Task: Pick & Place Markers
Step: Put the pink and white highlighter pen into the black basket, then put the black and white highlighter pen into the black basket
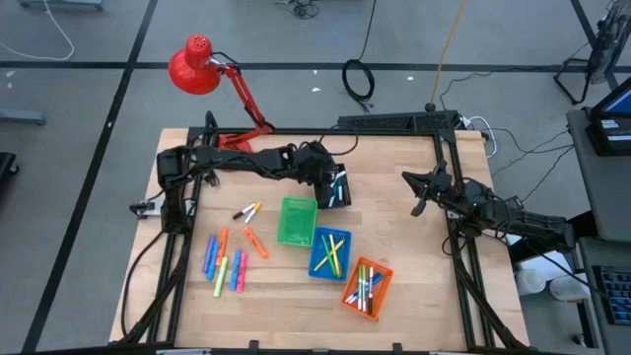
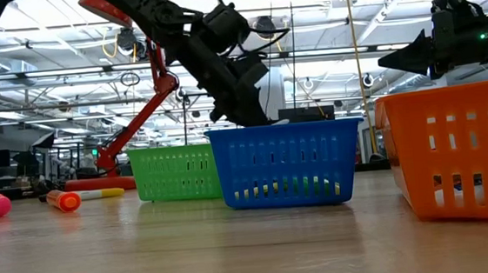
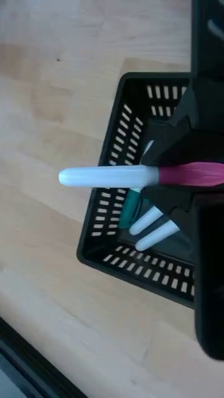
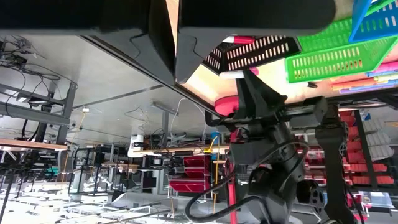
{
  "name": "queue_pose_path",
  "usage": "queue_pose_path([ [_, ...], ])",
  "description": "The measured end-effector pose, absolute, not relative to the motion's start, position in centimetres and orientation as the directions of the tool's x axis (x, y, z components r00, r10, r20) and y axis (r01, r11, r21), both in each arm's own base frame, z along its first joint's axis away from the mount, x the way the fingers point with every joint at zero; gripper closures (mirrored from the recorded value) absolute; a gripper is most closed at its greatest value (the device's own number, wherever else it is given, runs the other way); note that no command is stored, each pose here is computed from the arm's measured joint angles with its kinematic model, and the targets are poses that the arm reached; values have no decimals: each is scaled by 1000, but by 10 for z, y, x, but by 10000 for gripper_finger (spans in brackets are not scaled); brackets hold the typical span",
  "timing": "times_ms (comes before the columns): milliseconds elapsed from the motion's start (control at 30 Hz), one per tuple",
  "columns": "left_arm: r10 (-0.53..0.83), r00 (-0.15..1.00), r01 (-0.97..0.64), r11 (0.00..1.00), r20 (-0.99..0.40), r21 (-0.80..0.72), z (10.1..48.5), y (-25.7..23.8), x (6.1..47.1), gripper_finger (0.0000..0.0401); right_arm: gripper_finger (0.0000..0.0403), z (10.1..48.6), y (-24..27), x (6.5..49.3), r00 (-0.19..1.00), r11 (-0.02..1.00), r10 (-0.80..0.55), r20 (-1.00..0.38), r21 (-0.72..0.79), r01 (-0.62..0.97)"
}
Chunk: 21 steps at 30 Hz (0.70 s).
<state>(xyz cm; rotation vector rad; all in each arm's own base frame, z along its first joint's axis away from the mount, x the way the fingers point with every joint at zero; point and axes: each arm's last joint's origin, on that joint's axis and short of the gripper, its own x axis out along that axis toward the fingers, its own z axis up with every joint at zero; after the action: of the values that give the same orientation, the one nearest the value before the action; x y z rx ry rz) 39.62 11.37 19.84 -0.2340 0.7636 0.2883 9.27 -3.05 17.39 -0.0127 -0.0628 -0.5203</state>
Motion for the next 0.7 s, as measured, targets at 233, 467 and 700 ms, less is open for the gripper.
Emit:
queue_pose_path([
  [233,169,681,-349,931,-712,-112,198,114,396,330,403,174,-31,93,866,867,-497,63,3,497],
  [467,170,683,-348,931,-711,-112,199,114,396,279,403,174,-30,93,866,868,-496,63,4,497],
  [700,157,623,-324,943,-766,-70,213,111,379,246,403,174,-30,93,866,868,-496,62,3,497],
])
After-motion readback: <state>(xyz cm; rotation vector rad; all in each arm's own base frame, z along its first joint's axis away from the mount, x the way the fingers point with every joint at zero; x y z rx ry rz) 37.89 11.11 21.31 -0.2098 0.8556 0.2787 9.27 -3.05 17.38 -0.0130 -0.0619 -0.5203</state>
